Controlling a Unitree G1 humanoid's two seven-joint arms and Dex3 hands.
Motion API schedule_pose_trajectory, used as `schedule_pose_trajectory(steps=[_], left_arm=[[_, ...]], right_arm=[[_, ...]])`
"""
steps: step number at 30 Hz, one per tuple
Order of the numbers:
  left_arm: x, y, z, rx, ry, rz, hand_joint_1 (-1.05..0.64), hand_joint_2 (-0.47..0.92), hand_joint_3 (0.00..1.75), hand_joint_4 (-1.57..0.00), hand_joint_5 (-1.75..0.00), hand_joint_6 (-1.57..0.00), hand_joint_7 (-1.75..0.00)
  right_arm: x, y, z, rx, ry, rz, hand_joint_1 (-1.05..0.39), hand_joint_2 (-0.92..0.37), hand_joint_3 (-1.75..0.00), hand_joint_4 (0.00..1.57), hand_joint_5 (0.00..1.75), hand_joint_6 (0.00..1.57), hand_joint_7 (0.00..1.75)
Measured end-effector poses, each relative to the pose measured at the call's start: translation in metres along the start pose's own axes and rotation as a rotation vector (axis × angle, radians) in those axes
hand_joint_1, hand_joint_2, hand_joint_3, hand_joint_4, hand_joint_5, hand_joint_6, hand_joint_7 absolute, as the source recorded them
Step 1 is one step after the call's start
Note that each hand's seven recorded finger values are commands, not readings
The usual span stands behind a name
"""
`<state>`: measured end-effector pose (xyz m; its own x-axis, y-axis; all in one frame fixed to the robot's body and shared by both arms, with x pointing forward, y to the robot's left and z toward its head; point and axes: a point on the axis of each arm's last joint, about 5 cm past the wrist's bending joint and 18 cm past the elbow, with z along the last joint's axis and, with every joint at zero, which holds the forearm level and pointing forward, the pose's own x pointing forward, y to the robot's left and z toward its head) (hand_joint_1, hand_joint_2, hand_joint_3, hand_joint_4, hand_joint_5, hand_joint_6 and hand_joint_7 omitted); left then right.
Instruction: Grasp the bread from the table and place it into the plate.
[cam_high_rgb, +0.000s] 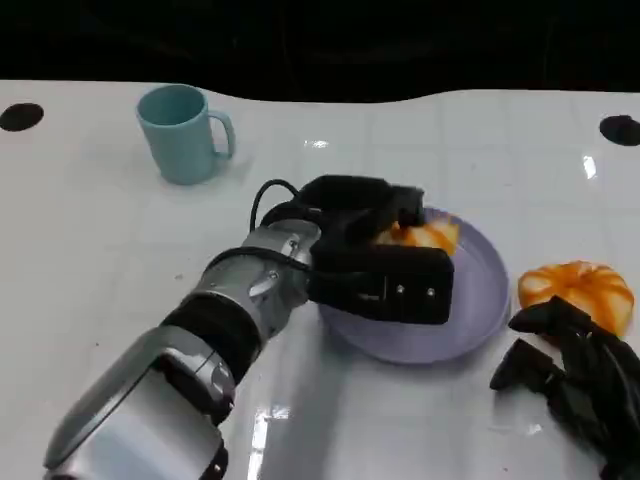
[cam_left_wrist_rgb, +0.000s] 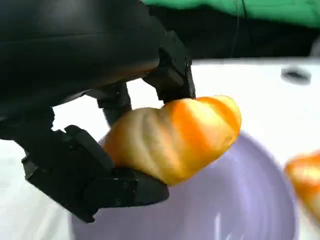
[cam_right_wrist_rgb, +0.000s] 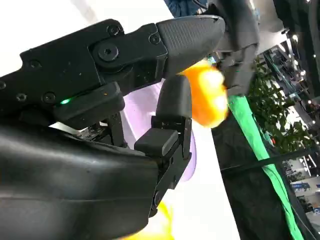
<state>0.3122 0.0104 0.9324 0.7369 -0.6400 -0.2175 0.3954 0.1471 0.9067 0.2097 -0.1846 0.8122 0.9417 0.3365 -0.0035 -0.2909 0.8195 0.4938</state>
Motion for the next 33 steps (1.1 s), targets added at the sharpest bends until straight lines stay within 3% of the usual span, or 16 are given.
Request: schedule_pose_trajectory(steps=[4,8,13,27,33], left_arm=[[0.0,0.003,-0.002,0.028,0.008,-0.019,-0.75,0.92,0.44,-0.27,-0.22,-0.36,0.0],[0.0,0.006,-0.002,0.058,0.016,-0.037,-0.93,0.92,0.62,-0.17,-0.15,-0.29,0.0],[0.0,0.006,-0.003,0.082,0.027,-0.072,-0.99,0.92,0.66,-0.14,-0.13,-0.27,0.0],[-0.005,0.024,-0.009,0.098,0.0,-0.021,-0.96,0.92,0.66,-0.19,-0.15,-0.31,-0.01],[-0.013,0.034,-0.015,0.018,-0.044,0.059,-0.89,0.92,0.62,-0.23,-0.15,-0.33,-0.02]], right_arm=[[0.0,-0.0001,0.0,0.0,-0.001,-0.005,-0.53,-0.92,-0.17,0.65,1.61,0.65,1.2],[0.0,0.0,0.0,0.0,-0.001,-0.003,-0.54,-0.92,-0.19,0.65,1.6,0.64,1.2],[0.0,-0.0001,0.0,0.0,0.0,0.001,-0.53,-0.92,-0.2,0.64,1.59,0.64,1.19],[0.0,-0.0003,0.001,-0.009,-0.002,-0.009,-0.54,-0.92,-0.19,0.62,1.62,0.63,1.2],[0.0,0.0001,0.001,-0.012,-0.001,-0.008,-0.53,-0.92,-0.18,0.62,1.63,0.64,1.2]])
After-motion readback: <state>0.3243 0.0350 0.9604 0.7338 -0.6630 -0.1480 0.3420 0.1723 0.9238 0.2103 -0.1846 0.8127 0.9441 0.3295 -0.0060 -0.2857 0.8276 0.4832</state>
